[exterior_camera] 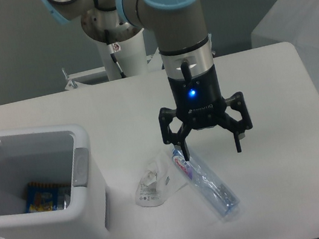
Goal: Place the trash in the trash can
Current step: 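Move the open gripper toward the crumpled clear plastic bag, then lower the gripper onto the plastic bag and close on it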
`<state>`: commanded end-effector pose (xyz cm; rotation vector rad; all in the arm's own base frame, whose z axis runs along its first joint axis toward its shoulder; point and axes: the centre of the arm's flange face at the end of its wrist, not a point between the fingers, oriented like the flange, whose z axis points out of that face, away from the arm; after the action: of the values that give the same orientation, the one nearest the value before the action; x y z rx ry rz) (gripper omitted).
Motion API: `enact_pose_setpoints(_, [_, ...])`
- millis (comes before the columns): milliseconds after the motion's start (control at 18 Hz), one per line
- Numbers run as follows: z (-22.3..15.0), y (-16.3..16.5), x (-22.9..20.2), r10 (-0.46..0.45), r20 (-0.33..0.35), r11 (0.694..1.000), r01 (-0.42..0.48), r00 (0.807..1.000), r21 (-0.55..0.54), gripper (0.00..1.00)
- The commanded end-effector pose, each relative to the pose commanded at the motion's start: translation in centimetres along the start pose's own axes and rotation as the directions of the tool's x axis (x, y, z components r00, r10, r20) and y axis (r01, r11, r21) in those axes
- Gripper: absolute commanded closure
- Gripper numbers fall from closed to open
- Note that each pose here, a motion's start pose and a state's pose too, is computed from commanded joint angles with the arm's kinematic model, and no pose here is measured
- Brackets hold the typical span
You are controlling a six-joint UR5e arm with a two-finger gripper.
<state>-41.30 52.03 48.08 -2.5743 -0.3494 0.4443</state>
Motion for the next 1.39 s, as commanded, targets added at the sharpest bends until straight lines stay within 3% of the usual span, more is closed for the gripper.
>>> enact_pose_setpoints(500, [4.4,2.3,1.5,0.004,-0.025,1.000,-0.005,1.000,-0.031,0.00])
enact_pose_setpoints(722, [6.7,3.6,3.4,0.086,-0.068,0.994,-0.090,0.994,-0.067,0.00])
enact_pose_setpoints(889, [8.3,5.3,5.0,0.170,-0.113,0.979,-0.181,0.979,-0.098,0.00])
enact_pose_setpoints(1167, [11.1,9.2,7.7,0.330,-0.182,0.917,-0.360,0.926,-0.171,0.00])
enact_pose_setpoints(1389, [13.6,11.9,9.5,0.347,-0.233,0.888,-0.398,0.908,-0.230,0.00])
